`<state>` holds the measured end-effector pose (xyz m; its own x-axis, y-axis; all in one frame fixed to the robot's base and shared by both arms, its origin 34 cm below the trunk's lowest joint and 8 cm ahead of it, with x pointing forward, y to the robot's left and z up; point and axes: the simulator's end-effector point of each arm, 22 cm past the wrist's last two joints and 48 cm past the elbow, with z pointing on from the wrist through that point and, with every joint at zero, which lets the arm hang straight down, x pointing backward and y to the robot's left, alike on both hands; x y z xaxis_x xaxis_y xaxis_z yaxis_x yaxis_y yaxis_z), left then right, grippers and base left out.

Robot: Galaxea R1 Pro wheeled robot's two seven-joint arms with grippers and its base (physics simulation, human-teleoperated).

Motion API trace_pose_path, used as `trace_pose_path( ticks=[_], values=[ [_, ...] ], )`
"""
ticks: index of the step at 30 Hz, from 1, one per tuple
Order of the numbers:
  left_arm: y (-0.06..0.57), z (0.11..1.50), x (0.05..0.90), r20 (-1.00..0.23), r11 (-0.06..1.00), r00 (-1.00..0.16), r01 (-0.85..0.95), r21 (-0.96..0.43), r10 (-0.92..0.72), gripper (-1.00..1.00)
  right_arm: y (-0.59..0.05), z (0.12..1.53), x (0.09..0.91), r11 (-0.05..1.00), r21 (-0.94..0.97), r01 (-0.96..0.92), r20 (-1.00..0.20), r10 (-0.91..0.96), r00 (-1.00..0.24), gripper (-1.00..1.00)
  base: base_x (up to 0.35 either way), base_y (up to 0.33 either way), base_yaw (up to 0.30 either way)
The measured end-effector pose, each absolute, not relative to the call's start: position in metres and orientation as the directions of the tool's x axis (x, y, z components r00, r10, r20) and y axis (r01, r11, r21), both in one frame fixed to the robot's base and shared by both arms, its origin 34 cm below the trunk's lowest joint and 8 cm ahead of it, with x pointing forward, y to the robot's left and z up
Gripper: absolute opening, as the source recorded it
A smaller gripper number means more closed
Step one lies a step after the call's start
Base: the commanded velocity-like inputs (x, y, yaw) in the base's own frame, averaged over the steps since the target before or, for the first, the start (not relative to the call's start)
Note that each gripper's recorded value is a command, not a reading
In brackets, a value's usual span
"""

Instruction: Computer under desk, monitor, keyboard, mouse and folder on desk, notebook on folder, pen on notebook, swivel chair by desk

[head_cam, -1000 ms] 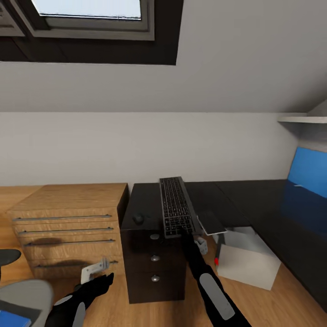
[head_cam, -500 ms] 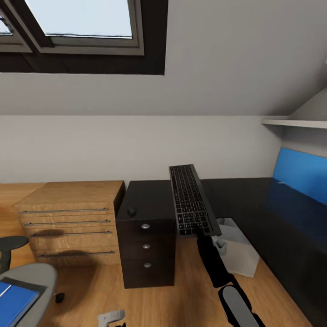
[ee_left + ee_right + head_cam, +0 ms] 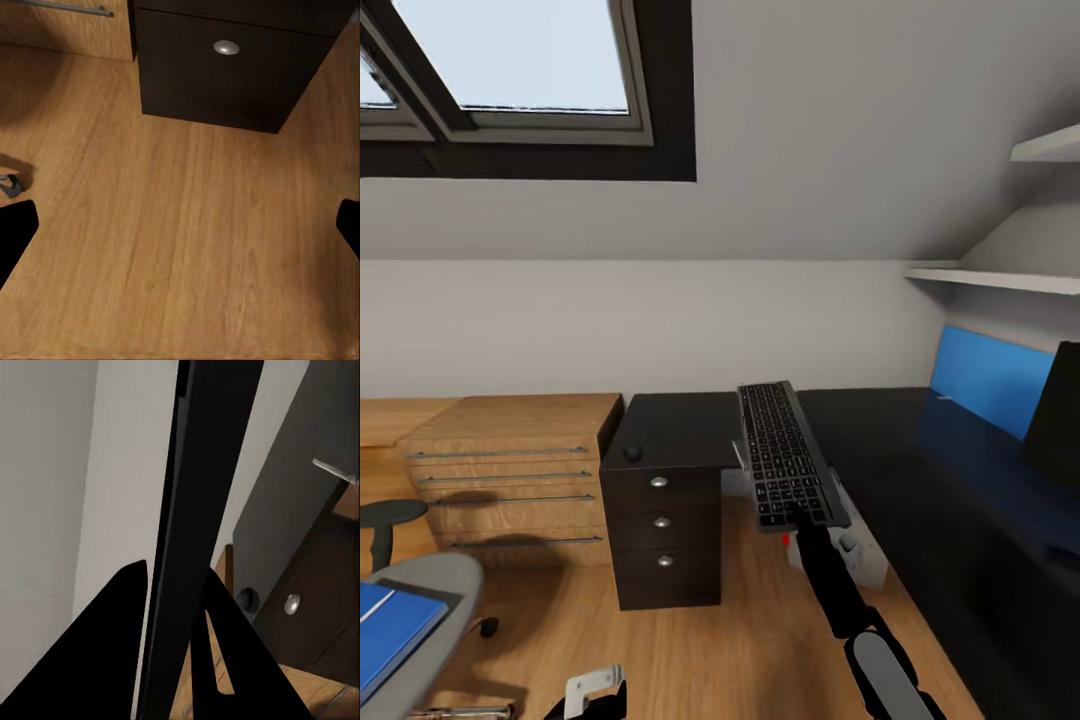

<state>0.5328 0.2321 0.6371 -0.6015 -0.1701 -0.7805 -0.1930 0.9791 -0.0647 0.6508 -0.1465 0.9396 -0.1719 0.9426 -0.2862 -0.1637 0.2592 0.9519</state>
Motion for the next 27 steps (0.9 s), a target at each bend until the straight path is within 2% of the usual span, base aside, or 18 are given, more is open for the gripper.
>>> trace_pose_path(
  ticks=[10, 13, 23, 27],
  values=[
    [0.243, 0.653, 0.533, -0.782, 0.978, -0.601, -0.203, -0.053, -0.167, 1.0, -0.143, 0.957, 0.651, 0.259, 0.954, -0.152, -0.284, 0.943, -0.176, -1.0, -0.28, -0.241, 0.02],
    [0.268, 0.653, 0.529, -0.779, 0.967, -0.597, -0.25, -0.043, -0.189, 1.0, -0.145, 0.956, 0.652, 0.258, 0.956, -0.142, -0.281, 0.944, -0.175, -1.0, -0.264, -0.205, 0.111],
    [0.279, 0.648, 0.525, -0.773, 0.961, -0.603, -0.273, -0.034, -0.199, 1.0, -0.149, 0.948, 0.654, 0.261, 0.957, -0.123, -0.28, 0.944, -0.173, -1.0, -0.057, -0.029, 0.12],
    [0.28, 0.646, 0.524, -0.77, 0.96, -0.606, -0.277, -0.032, -0.201, 1.0, -0.149, 0.945, 0.655, 0.262, 0.958, -0.12, -0.28, 0.944, -0.175, -1.0, -0.213, -0.001, 0.093]
  ],
)
